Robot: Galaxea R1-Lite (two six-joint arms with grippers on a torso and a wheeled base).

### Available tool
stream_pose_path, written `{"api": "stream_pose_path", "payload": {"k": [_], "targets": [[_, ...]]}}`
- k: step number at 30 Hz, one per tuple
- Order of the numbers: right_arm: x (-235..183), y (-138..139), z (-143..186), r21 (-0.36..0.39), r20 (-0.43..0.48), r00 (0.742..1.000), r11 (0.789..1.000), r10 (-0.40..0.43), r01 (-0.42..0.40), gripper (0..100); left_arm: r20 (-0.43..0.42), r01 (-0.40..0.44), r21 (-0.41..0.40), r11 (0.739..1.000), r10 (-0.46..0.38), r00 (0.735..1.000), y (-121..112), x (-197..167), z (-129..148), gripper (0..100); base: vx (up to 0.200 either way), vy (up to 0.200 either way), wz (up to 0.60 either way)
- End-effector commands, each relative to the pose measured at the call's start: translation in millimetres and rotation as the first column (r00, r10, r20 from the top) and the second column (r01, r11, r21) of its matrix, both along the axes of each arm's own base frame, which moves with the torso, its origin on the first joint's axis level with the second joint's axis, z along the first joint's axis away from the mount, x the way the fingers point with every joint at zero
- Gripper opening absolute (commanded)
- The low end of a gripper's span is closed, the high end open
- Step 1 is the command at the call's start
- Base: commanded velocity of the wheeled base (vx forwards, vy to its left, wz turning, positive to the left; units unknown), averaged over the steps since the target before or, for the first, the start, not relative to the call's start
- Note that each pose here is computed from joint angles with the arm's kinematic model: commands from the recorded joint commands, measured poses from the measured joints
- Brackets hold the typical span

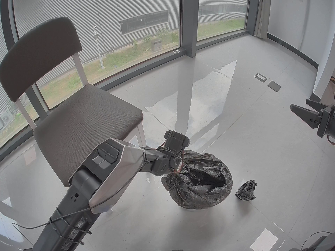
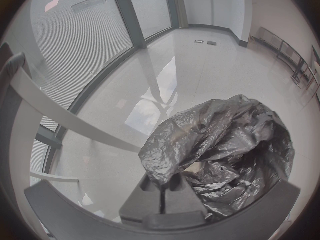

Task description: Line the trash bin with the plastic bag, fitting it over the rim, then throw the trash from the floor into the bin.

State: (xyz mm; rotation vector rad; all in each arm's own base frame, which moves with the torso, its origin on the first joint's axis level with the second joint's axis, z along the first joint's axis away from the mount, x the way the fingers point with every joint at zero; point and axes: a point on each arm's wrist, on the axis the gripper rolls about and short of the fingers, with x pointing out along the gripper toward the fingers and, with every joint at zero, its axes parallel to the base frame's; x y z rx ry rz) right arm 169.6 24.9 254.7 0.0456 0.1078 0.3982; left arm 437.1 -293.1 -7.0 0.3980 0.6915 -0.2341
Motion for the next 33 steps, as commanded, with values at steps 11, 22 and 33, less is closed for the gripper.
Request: {"api": "stream_pose_path", "payload": {"k": [11,22,33], "targets": [[1,0,-4,-0.006,-0.011,1.0,1.0,0.01,-0.01,100,-0.038,-0.023,0.007,1.0,0.024,0.999,5,2,-20,0,0.0,0.0,0.0],[1,0,-3,-0.005,-0.009,1.0,1.0,0.01,-0.01,100,-0.015,-0.007,-0.038,0.999,0.007,1.0,-8,-6,-2,100,0.0,0.0,0.0],[2,0,-4,-0.006,-0.016,1.0,1.0,0.008,-0.008,100,0.092,0.037,-0.114,0.993,-0.027,0.995,-26,-23,65,100,0.0,0.0,0.0]]}}
